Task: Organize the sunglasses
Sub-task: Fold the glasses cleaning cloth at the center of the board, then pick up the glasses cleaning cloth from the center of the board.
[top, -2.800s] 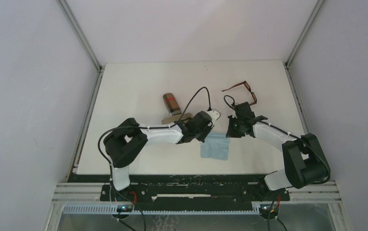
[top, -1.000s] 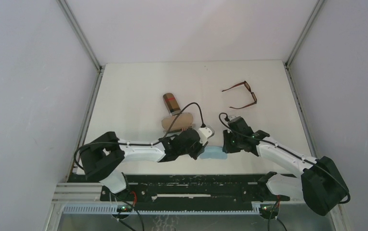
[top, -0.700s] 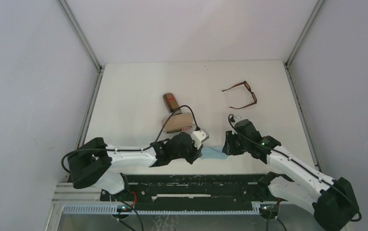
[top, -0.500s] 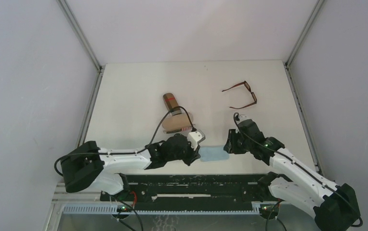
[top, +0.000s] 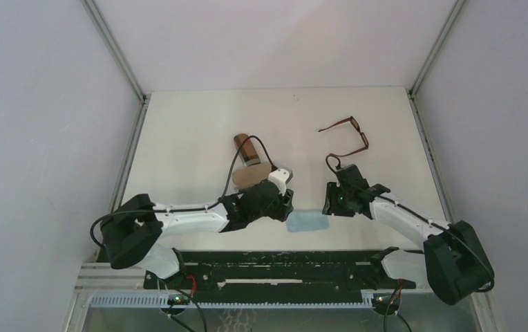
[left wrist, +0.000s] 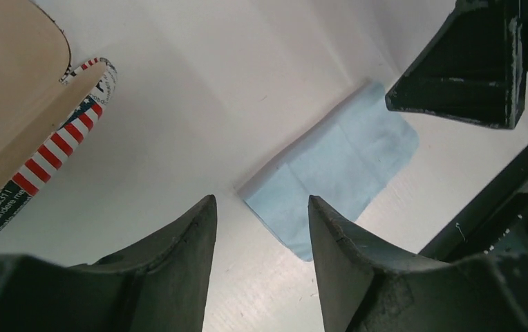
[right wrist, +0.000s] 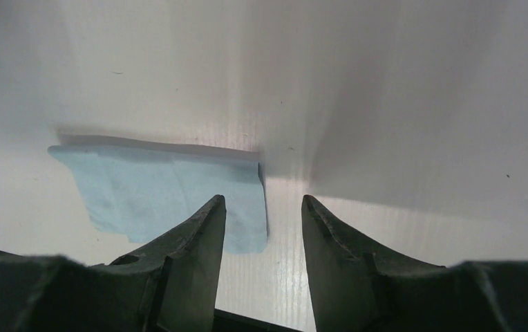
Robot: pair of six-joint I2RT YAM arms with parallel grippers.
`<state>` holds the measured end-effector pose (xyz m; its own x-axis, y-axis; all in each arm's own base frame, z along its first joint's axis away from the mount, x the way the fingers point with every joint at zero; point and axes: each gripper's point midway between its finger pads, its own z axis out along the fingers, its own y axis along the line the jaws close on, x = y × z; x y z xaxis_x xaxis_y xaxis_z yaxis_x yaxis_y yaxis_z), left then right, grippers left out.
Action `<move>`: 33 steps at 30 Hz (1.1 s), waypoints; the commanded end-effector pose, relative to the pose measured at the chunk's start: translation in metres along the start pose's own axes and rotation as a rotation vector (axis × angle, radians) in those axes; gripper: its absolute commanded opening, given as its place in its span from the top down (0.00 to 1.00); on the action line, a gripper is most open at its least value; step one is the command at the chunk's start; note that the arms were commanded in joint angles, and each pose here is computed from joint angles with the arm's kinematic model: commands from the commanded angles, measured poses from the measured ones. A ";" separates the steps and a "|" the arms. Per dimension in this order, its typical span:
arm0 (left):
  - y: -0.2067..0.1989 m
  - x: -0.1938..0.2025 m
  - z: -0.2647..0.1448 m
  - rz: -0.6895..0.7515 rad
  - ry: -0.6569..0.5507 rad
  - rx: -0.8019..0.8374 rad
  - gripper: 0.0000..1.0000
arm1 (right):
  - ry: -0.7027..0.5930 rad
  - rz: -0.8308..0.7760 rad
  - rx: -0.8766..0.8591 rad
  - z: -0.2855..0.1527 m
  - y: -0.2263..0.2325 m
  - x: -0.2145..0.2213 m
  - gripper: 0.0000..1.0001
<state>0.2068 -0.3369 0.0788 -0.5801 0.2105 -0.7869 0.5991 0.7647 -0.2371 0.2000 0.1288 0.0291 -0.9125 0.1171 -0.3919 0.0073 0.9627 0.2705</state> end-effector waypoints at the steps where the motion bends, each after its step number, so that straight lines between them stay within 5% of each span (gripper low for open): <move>1: 0.003 -0.014 0.012 -0.060 -0.014 -0.061 0.44 | -0.029 -0.020 -0.077 0.006 0.019 -0.025 0.56; 33: -0.009 0.023 0.044 -0.082 0.134 -0.022 0.63 | -0.023 0.011 -0.088 0.005 0.012 -0.031 0.56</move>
<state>0.2072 -0.3437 0.0209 -0.7065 0.2593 -0.6586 0.5179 0.8235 -0.2314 0.2121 0.1328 0.0204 -0.9316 0.1369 -0.3367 0.0215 0.9455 0.3250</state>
